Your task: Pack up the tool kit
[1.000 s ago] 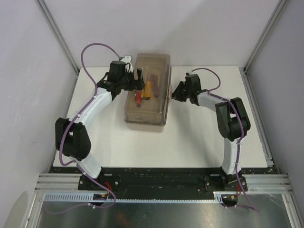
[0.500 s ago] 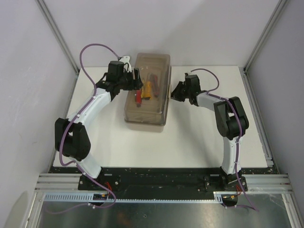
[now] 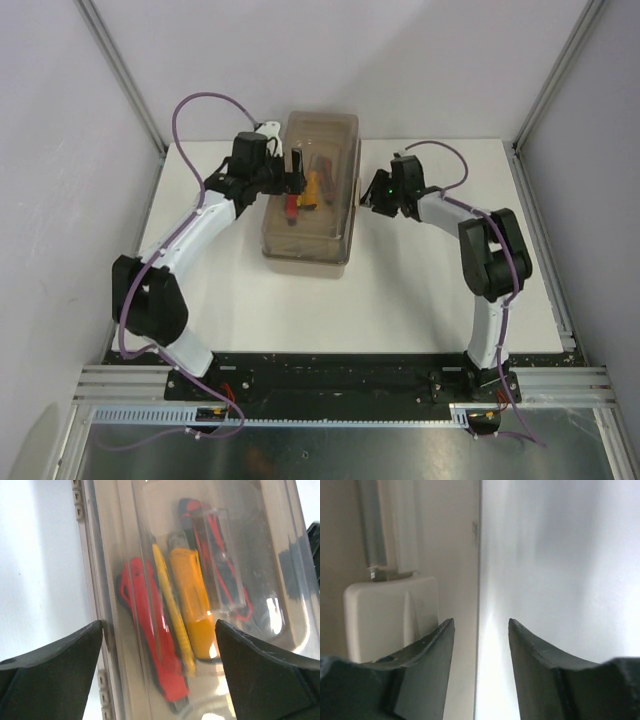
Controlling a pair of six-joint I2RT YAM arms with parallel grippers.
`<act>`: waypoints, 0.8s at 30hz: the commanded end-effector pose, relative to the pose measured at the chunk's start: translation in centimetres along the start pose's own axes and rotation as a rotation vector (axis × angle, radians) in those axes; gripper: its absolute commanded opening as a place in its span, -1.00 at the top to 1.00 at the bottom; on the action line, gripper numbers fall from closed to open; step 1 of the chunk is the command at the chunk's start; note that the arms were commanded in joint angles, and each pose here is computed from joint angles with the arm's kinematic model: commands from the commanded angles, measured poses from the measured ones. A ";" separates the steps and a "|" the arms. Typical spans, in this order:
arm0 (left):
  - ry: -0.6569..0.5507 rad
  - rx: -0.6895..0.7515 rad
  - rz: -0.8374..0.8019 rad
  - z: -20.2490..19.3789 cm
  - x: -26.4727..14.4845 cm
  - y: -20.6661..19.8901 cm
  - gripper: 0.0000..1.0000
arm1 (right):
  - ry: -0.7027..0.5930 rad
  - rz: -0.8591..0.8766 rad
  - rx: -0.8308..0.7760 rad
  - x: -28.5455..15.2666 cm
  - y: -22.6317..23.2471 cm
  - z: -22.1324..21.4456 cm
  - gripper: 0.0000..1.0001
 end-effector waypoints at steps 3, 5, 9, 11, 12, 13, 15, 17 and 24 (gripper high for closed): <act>-0.174 0.056 0.075 2.7 -7.9 -0.4 -0.98 | -0.198 -0.197 -0.076 -9.2 -0.7 5.0 -0.34; -0.225 0.039 0.120 2.9 -10.3 0.2 -0.99 | -0.237 -0.251 -0.074 -12.1 -1.4 5.3 -0.45; -0.333 0.016 0.202 2.5 -15.4 1.4 -0.99 | -0.298 -0.372 -0.084 -17.5 -3.0 4.5 -0.56; -0.376 0.013 0.243 1.7 -17.7 2.1 -0.99 | -0.349 -0.431 -0.081 -20.5 -3.9 3.9 -0.58; -0.391 0.012 0.265 1.1 -18.7 2.5 -0.99 | -0.378 -0.454 -0.072 -22.0 -4.3 3.5 -0.59; -0.403 0.008 0.296 0.5 -19.5 3.0 -0.99 | -0.404 -0.477 -0.059 -23.5 -4.8 3.1 -0.60; -0.435 -0.024 0.381 -1.0 -21.2 4.4 -0.99 | -0.474 -0.516 -0.034 -26.7 -5.5 2.5 -0.60; -0.456 -0.065 0.455 -2.4 -22.9 5.9 -0.99 | -0.553 -0.555 -0.016 -30.0 -6.0 2.1 -0.60; -0.447 -0.148 0.486 -6.1 -25.4 7.2 -0.99 | -0.826 -0.519 -0.001 -40.6 -4.7 0.0 -0.60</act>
Point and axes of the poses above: each gripper's point midway between its finger pads, its own x axis out along the fingers, its own y axis along the line the jaws close on, z = x × y, the point moved 7 cm from there along -x, back along the fingers, and after that the axes turned 2 degrees about -x, right-handed, at the moved point
